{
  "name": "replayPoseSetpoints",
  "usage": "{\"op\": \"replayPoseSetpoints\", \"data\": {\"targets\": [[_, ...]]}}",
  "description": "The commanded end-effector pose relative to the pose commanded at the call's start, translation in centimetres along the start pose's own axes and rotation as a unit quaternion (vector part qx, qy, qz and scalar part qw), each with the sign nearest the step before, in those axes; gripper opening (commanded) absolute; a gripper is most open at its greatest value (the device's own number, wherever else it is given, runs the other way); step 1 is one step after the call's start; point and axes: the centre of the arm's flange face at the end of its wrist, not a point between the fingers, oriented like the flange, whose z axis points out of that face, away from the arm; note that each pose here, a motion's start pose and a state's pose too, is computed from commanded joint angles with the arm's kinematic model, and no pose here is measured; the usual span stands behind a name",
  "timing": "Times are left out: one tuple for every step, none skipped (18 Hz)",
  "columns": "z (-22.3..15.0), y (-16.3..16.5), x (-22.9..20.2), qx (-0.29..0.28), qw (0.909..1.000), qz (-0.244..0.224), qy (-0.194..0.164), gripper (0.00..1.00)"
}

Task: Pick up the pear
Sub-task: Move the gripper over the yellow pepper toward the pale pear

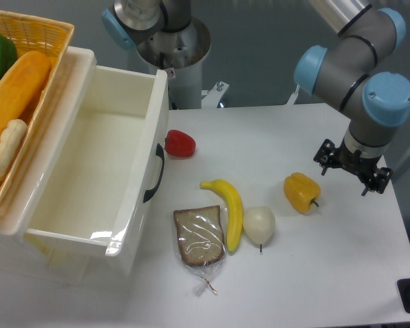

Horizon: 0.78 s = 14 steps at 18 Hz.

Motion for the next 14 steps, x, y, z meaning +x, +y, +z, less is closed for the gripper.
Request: {"op": "replayPoseSetpoints", "data": {"targets": [[0.0, 0.1, 0.0, 0.000, 1.0000, -0.001, 0.000, 1.00], [0.1, 0.1, 0.0, 0.000, 1.0000, -0.001, 0.001, 1.00], [0.0, 0.1, 0.0, 0.001, 1.0000, -0.002, 0.000, 1.00], [0.0, 0.0, 0.0, 0.005, 1.0000, -0.004, 0.001, 1.00], [0.0, -0.3, 0.1, 0.024, 0.9997, -0.005, 0.005, 1.00], [0.4, -0.2, 0.2, 0.048, 0.9987, -0.012, 0.014, 1.00], [0.8, 0.0, 0.5, 0.066, 0.9974, -0.016, 0.023, 1.00], [1.1, 0.0, 0.9, 0.074, 0.9967, -0.017, 0.029, 1.00], [1.3, 0.4, 1.3, 0.075, 0.9964, -0.020, 0.033, 1.00], [1.4, 0.8, 1.7, 0.076, 0.9962, -0.022, 0.036, 1.00], [1.5, 0.7, 2.1, 0.074, 0.9962, -0.023, 0.039, 1.00], [1.5, 0.4, 2.5, 0.073, 0.9962, -0.023, 0.041, 1.00], [1.5, 0.3, 2.7, 0.067, 0.9962, -0.033, 0.043, 1.00], [1.1, 0.2, 3.1, 0.067, 0.9951, -0.059, 0.043, 1.00]]}}
